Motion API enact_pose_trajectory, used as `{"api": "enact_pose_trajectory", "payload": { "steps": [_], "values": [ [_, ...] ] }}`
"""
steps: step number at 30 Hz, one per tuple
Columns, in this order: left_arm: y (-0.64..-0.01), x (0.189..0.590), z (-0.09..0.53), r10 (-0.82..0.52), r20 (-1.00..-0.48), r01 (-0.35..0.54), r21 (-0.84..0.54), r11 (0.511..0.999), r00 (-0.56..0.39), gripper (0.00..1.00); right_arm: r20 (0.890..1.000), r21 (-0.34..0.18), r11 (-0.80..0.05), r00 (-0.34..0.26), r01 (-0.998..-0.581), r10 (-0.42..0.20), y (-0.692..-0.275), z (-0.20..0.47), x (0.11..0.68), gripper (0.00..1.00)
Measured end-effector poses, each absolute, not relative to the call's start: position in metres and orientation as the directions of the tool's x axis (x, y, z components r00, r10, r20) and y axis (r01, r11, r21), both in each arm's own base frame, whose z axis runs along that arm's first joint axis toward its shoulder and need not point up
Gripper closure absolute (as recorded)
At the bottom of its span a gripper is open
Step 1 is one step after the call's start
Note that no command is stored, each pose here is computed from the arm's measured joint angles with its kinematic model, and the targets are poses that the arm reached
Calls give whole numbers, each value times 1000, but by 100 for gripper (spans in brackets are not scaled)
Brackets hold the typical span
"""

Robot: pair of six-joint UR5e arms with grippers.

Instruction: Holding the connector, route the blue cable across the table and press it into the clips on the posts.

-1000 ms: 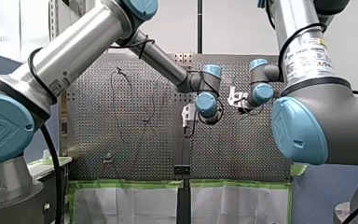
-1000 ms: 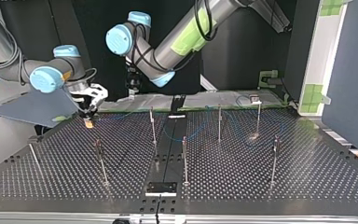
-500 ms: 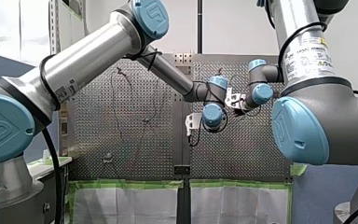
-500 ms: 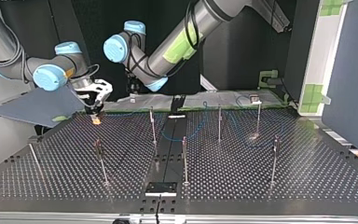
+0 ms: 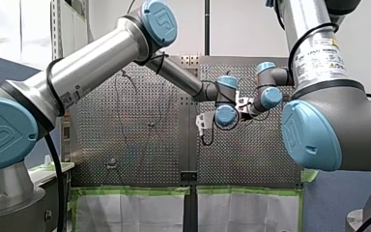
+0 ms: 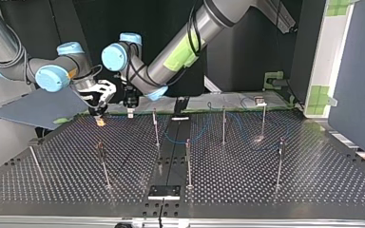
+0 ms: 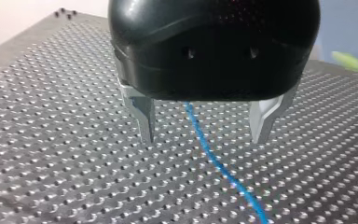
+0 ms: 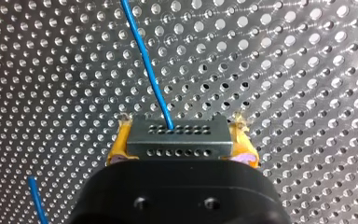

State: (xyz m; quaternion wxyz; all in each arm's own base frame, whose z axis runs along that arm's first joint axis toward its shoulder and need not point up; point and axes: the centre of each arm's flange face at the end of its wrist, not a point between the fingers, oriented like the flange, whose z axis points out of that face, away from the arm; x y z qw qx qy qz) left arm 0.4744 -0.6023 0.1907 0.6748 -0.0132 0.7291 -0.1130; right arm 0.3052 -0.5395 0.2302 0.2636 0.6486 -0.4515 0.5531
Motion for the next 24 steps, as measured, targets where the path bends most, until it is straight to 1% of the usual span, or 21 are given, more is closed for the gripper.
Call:
{"api": "enact_pose_trajectory", "payload": {
  "steps": [5,15,24],
  "values": [
    [-604,486,188,-183,-979,135,-193,972,-85,0,956,-159,-458,-20,-875,-294,-539,230,306,100],
    [-594,508,150,-178,-977,110,-191,975,-119,0,956,-159,-460,-20,-873,-292,-539,231,306,100],
    [-592,508,149,-184,-975,104,-197,975,-126,0,957,-158,-459,-22,-874,-289,-541,232,305,100]
  ]
}}
